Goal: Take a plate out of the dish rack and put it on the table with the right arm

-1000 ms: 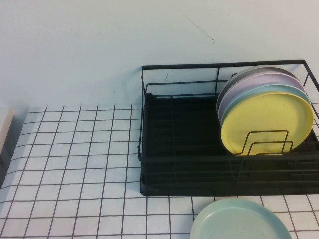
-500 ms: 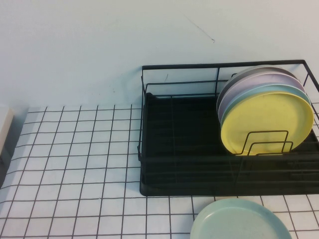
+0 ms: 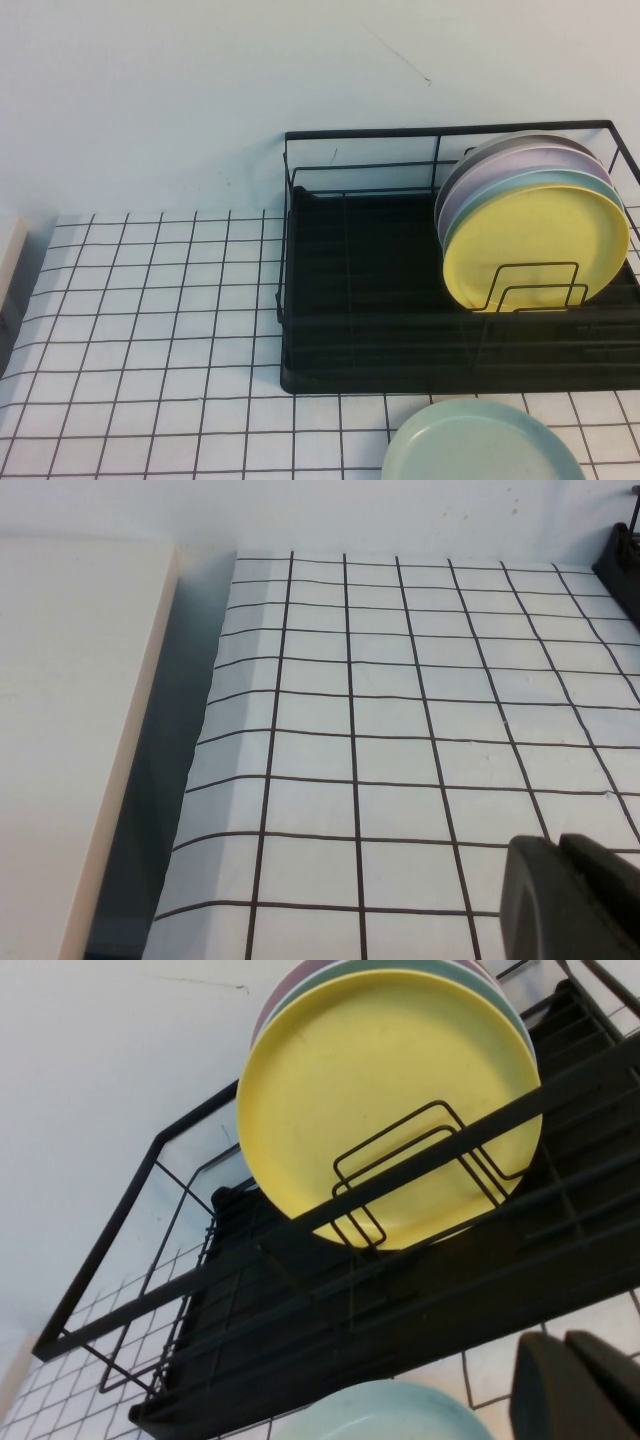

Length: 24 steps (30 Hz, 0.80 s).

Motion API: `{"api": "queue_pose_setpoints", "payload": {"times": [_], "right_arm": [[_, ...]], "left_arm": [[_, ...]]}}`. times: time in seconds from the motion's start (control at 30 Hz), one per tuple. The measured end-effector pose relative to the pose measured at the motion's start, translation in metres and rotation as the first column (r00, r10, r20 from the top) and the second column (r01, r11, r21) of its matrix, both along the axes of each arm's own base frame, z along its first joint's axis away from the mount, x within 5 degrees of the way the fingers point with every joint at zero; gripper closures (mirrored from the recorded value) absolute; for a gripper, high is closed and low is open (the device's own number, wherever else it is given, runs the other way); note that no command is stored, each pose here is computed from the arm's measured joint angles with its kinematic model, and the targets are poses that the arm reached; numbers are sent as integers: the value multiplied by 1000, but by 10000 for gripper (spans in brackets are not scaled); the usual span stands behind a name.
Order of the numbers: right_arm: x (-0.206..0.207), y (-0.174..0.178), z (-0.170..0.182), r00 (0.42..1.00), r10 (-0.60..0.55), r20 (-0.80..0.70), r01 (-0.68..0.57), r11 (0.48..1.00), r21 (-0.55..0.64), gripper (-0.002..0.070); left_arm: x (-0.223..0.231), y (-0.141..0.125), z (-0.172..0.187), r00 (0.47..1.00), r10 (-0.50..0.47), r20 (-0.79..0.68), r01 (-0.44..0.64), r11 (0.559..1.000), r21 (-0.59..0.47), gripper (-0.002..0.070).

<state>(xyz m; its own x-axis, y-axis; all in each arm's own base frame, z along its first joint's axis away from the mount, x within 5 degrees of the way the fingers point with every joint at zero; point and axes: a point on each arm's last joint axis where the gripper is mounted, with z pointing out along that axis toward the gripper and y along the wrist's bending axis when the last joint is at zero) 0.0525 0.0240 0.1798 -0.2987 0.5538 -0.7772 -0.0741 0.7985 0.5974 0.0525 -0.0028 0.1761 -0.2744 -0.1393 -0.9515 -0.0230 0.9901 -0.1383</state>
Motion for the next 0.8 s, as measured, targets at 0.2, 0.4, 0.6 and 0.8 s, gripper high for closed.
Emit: {"api": "queue_pose_setpoints", "payload": {"times": [0.2, 0.4, 0.6, 0.8], "right_arm": [[0, 0, 0, 1000, 19, 18, -17, 997, -74, 678], [0, 1, 0, 999, 26, 19, -25, 996, -90, 678], [-2, 4, 7, 998, 58, 30, -55, 996, -73, 678], [-5, 7, 68, 978, 138, 155, -94, 960, -265, 677]], "left_arm": [[0, 0, 0, 1000, 0, 0, 0, 1000, 0, 677], [0, 0, 0, 1000, 0, 0, 0, 1000, 0, 677], [0, 0, 0, 1000, 0, 0, 0, 1000, 0, 676], [0, 0, 0, 1000, 0, 0, 0, 1000, 0, 676]]}}
